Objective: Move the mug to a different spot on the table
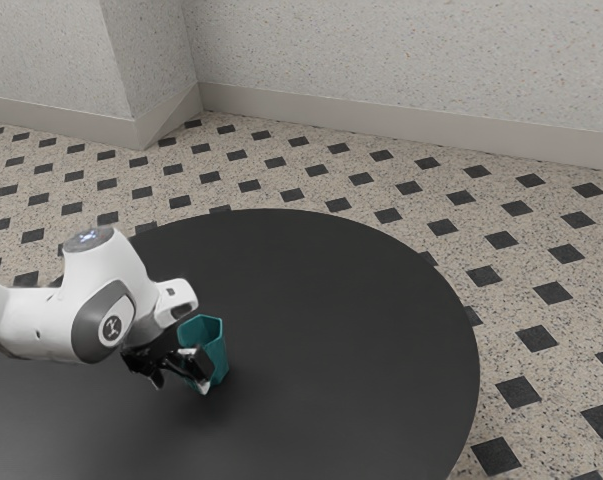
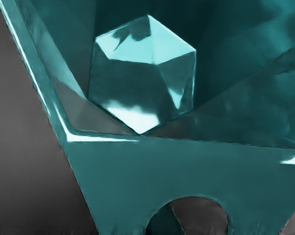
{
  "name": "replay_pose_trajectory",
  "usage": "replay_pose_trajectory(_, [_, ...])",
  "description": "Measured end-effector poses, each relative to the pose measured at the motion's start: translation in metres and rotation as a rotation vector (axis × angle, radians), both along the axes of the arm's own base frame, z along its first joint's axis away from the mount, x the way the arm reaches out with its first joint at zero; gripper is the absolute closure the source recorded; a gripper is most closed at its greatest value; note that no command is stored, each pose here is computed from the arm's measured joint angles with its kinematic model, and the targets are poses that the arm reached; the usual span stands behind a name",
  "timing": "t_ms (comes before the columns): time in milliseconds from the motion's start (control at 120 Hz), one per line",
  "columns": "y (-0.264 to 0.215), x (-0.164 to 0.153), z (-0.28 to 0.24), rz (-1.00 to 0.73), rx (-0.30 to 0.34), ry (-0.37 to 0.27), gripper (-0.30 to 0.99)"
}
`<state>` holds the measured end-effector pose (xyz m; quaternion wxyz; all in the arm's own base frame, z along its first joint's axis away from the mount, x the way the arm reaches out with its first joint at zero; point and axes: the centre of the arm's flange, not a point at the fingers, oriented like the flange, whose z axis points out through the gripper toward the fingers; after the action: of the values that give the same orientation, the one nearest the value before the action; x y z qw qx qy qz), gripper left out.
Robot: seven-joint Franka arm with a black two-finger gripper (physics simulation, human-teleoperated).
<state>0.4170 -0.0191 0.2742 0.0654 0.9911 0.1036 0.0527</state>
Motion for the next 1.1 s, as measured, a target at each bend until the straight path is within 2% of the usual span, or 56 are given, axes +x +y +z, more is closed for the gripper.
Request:
replay_pose_trajectory(108, [0.0,-0.006,-0.004,0.033,-0.026,0.039,0.01])
replay_pose_trajectory(375, [-0.007,-0.01,0.039,0.058,-0.068,0.08,0.0])
replay_pose_trajectory(608, [-0.009,0.01,0.104,0.049,-0.071,0.048,0.0])
replay_pose_trajectory(800, [-0.012,0.043,0.181,-0.02,-0.003,-0.003,0.0])
replay_pose_trajectory(875, [-0.009,0.052,0.202,-0.034,0.026,-0.005,0.0])
replay_pose_trajectory(1100, [0.001,0.107,0.27,-0.082,0.119,0.001,0.0])
